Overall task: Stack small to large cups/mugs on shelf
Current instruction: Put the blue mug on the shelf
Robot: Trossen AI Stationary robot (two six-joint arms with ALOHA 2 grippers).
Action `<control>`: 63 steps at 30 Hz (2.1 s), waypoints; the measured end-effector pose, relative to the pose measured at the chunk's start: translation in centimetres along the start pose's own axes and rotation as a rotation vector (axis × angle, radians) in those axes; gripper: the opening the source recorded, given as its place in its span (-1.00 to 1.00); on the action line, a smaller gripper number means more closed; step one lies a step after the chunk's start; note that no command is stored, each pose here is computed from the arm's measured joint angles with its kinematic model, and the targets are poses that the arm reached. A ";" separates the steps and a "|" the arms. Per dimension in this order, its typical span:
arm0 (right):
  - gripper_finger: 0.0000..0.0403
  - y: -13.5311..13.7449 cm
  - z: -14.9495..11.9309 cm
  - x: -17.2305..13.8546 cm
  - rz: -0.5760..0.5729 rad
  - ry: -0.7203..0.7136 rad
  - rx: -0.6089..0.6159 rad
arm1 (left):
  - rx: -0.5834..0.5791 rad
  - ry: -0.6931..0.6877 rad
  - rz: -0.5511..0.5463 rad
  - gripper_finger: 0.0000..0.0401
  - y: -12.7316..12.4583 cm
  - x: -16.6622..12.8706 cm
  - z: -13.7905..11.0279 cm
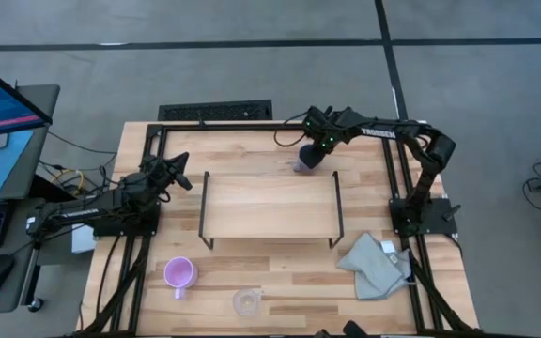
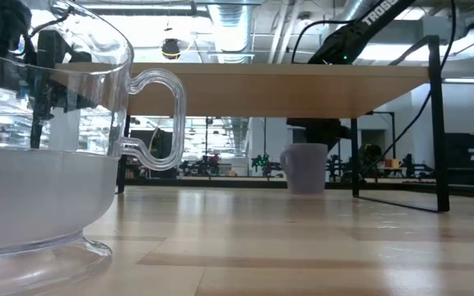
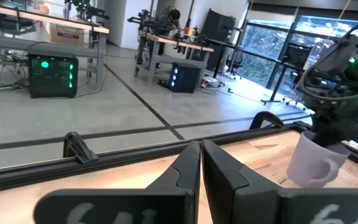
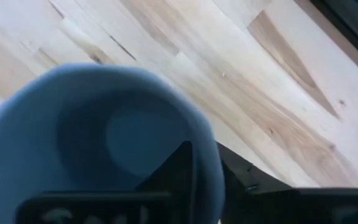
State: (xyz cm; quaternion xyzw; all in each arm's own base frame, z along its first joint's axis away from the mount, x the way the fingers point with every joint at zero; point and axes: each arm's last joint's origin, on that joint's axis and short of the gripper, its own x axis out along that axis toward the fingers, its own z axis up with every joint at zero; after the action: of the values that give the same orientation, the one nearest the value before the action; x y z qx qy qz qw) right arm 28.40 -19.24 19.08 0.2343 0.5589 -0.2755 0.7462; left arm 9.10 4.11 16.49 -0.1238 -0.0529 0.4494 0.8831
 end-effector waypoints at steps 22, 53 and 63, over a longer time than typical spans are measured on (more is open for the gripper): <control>-0.86 0.4 3.2 -4.6 -0.004 -0.077 -0.123 | 0.010 0.000 0.000 -0.97 0.0 0.0 0.0; -0.86 3.8 3.0 -20.3 0.122 -0.028 -0.265 | 0.010 0.000 0.000 -0.97 0.0 0.0 0.0; -0.86 9.0 1.2 -22.7 0.297 -0.040 -0.325 | 0.010 0.000 0.000 -0.97 0.0 0.0 0.0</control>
State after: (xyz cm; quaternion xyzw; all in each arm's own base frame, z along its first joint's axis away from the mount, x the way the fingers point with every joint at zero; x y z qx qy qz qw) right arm 30.20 -9.96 41.66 0.1852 0.5405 -0.0734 0.8174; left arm 9.10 4.11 16.50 -0.1192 -0.0506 0.4496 0.8838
